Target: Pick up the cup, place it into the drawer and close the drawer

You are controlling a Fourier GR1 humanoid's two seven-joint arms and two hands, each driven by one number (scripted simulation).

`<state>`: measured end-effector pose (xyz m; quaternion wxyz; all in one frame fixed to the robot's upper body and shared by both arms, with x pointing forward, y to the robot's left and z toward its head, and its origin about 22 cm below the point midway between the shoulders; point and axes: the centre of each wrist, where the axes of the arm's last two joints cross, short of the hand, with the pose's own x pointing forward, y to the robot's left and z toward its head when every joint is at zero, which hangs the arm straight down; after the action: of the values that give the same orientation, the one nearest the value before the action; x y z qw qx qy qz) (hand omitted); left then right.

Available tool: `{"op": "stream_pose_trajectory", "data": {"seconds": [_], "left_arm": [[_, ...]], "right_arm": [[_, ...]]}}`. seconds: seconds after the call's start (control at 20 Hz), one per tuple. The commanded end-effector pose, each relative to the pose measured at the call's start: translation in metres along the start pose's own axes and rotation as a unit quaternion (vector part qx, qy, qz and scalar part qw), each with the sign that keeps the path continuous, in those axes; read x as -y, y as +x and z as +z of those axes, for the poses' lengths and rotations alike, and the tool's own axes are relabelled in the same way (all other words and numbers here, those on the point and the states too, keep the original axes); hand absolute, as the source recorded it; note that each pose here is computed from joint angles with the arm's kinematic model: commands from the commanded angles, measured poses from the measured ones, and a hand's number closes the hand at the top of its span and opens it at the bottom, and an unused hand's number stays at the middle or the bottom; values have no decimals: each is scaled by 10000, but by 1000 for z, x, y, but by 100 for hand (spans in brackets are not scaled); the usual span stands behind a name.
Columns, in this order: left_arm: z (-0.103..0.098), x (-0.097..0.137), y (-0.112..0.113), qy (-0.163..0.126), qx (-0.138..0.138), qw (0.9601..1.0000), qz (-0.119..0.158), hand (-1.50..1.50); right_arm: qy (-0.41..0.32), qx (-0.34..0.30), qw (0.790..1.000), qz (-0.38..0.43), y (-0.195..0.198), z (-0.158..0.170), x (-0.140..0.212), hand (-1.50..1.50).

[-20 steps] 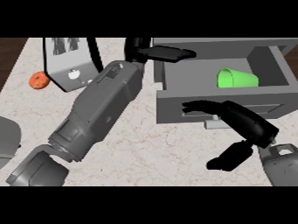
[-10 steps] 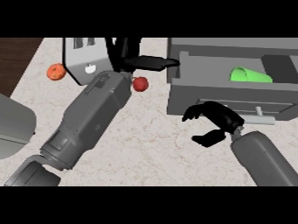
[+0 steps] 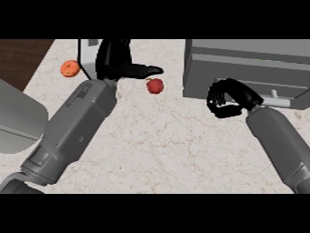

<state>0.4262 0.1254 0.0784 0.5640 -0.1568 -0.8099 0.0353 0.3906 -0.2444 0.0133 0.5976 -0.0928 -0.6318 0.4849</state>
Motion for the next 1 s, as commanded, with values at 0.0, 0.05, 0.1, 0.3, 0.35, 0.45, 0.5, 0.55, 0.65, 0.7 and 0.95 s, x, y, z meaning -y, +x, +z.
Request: {"op": "stream_pose_trajectory", "data": {"seconds": [0.0,0.05,0.1,0.3,0.35,0.45,0.5,0.55,0.65,0.7,0.95], "left_arm": [[6,-19,2,-58,6,10000,13,-150],[8,-19,3,-52,-29,10000,22,-150],[9,-23,5,-81,6,9999,76,-150],[8,-30,11,-191,-60,9998,-5,-150],[7,-29,11,-235,-29,9997,-35,-150],[15,-28,3,-271,-111,9996,49,-150],[15,-24,4,-308,-126,9994,99,-150],[13,-18,4,-333,-40,9994,91,-150],[23,-39,0,-285,-168,9995,-11,-150],[18,-38,7,-314,-95,9995,10,-150],[21,-31,4,-432,-109,9988,226,-150]], "right_arm": [[-649,94,9977,-143,-1,-6,50,150],[-818,35,9965,-145,-5,-6,44,150],[-957,32,9952,-215,6,-13,59,150],[-1272,-127,9915,-244,6,-3,97,150],[-1337,-162,9902,-381,8,-6,93,150],[-1378,-114,9896,-406,4,0,99,150],[-1381,-144,9896,-369,8,3,115,150],[-1381,-75,9894,-437,10,1,114,150],[-1408,-87,9887,-501,7,7,120,150],[-1424,-46,9883,-537,8,10,125,150],[-1401,109,9876,-701,10,17,139,150]]}}
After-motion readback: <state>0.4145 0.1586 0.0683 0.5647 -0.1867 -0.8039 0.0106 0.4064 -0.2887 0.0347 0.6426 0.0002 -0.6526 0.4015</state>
